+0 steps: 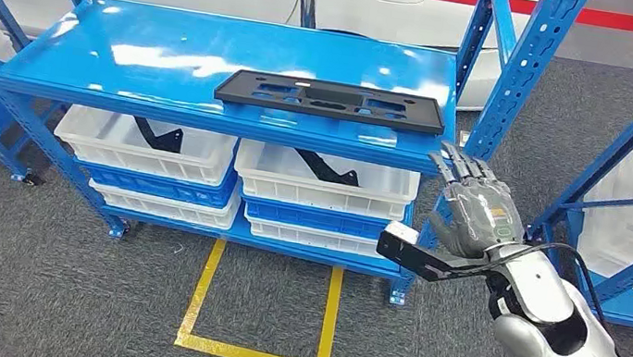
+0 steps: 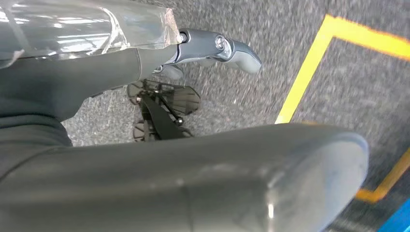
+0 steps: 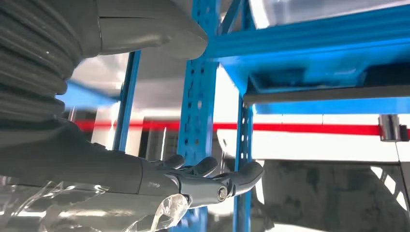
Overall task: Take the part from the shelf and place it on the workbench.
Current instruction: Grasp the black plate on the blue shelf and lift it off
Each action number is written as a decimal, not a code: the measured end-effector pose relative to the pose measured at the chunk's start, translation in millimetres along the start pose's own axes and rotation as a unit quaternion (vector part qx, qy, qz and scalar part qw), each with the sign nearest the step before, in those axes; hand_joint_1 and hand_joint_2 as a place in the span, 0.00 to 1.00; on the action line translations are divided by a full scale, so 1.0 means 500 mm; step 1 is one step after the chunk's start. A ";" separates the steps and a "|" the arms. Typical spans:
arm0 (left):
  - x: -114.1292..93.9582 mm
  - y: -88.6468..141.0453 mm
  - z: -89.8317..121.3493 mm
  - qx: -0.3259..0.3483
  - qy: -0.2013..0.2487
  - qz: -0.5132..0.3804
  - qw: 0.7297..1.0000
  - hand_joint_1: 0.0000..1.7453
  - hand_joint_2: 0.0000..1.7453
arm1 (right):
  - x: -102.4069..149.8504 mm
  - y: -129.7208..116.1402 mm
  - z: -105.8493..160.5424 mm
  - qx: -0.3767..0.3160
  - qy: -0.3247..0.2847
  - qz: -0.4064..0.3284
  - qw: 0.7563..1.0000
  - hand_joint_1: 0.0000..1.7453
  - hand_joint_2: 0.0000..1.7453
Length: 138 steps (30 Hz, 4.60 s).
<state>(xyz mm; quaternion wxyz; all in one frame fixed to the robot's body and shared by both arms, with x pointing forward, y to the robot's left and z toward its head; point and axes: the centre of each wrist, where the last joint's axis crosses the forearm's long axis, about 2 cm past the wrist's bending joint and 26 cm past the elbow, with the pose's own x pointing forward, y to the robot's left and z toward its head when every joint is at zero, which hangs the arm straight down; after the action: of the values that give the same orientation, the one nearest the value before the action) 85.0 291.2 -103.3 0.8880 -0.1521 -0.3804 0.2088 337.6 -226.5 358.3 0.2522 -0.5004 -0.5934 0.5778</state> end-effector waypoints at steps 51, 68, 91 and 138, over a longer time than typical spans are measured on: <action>0.010 -0.046 -0.026 -0.058 0.038 -0.084 0.994 0.00 0.00 | 0.126 0.024 -0.036 -0.098 -0.086 0.128 0.983 0.00 1.00; 0.002 -0.043 -0.021 -0.056 0.043 -0.082 0.994 0.00 0.00 | 0.111 0.039 -0.032 -0.070 -0.044 0.128 0.988 0.00 1.00; 0.006 -0.044 -0.024 -0.041 0.043 -0.085 0.995 0.00 0.00 | 0.019 0.093 -0.006 0.090 0.077 0.115 0.986 0.00 1.00; 0.009 -0.044 -0.025 -0.029 0.014 -0.069 0.997 0.00 1.00 | -0.017 0.115 0.007 0.071 0.115 0.127 0.983 1.00 1.00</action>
<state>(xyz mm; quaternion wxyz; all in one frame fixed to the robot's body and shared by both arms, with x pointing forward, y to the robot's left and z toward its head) 102.7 272.8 -99.7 0.9006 -0.1541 -0.3839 0.1334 355.0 -245.4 306.1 0.2781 -0.6159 -0.4491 0.5845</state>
